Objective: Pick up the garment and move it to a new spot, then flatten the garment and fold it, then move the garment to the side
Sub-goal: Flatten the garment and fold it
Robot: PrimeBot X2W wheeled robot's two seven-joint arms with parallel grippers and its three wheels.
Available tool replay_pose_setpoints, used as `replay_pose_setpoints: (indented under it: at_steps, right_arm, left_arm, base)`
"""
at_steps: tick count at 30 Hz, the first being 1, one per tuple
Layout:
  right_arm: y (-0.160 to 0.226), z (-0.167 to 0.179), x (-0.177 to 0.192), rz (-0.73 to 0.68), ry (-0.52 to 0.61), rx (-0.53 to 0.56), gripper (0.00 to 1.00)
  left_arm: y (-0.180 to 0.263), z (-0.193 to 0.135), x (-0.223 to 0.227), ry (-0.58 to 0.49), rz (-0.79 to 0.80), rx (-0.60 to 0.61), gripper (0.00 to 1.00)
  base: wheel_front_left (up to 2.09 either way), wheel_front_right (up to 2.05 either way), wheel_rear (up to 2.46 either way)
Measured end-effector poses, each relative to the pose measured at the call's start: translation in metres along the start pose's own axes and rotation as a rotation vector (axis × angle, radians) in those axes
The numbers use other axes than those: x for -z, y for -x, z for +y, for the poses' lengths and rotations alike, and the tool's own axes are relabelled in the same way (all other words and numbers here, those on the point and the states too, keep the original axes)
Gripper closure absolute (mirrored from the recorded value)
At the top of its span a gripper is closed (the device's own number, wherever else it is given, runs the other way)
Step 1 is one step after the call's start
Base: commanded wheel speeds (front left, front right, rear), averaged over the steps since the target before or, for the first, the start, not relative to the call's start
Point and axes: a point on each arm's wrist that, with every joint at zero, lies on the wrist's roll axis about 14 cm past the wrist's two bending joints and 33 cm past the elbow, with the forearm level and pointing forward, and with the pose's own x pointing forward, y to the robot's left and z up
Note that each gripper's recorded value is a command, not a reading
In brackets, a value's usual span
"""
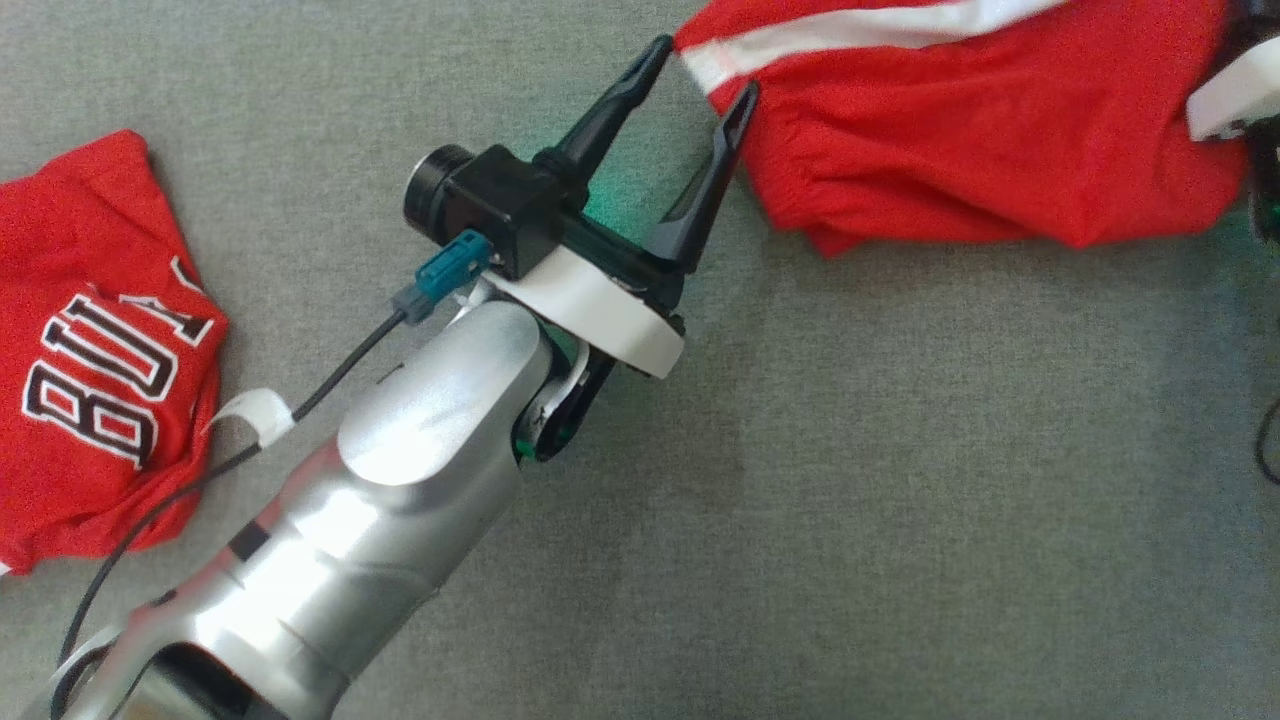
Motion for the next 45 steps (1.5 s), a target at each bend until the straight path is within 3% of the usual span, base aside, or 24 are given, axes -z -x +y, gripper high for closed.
replay_pose_setpoints:
  at_steps: [6, 14, 20, 21, 22, 23, 24, 29, 35, 39, 45]
  right_arm:
    - [0.008, -0.016, -0.012, -0.020, -0.047, 0.025, 0.00]
    - [0.029, -0.030, 0.045, 0.188, -0.118, 0.061, 0.00]
    - [0.027, -0.037, 0.068, 0.294, -0.153, 0.084, 0.00]
    - [0.027, -0.033, 0.077, 0.333, -0.188, 0.081, 0.16]
    - [0.025, -0.031, 0.078, 0.348, -0.215, 0.079, 0.65]
    - [0.025, -0.031, 0.078, 0.348, -0.215, 0.079, 0.65]
    - [0.024, -0.027, 0.076, 0.358, -0.242, 0.073, 1.00]
    - [0.037, -0.021, 0.073, 0.367, -0.284, 0.049, 1.00]
    - [0.070, -0.062, 0.066, 0.338, -0.207, 0.124, 1.00]
    - [0.088, -0.098, 0.046, 0.283, -0.167, 0.195, 1.00]
    - [0.089, -0.089, 0.003, 0.160, -0.174, 0.152, 1.00]
  left_arm:
    - [0.012, 0.019, -0.041, -0.079, -0.145, -0.151, 0.00]
    - [0.075, 0.049, -0.071, -0.162, -0.285, -0.427, 0.00]
    - [0.100, 0.052, -0.071, -0.201, -0.292, -0.482, 0.00]
    - [0.108, 0.052, -0.069, -0.208, -0.285, -0.495, 0.00]
    - [0.111, 0.053, -0.068, -0.206, -0.282, -0.504, 0.00]
    - [0.111, 0.053, -0.068, -0.206, -0.282, -0.504, 0.00]
    - [0.115, 0.054, -0.068, -0.206, -0.283, -0.513, 0.00]
    - [0.120, 0.052, -0.072, -0.212, -0.294, -0.520, 0.00]
    - [0.111, 0.037, -0.079, -0.207, -0.320, -0.457, 0.00]
    - [0.106, 0.027, -0.077, -0.193, -0.318, -0.420, 0.00]
    - [0.099, 0.012, -0.075, -0.184, -0.312, -0.368, 0.00]
  base:
    - [0.00, 0.00, 0.00]
    - [0.00, 0.00, 0.00]
    - [0.00, 0.00, 0.00]
    - [0.00, 0.00, 0.00]
    - [0.00, 0.00, 0.00]
    - [0.00, 0.00, 0.00]
    - [0.00, 0.00, 0.00]
    - [0.00, 0.00, 0.00]
    - [0.00, 0.00, 0.00]
    - [0.00, 0.00, 0.00]
    - [0.00, 0.00, 0.00]
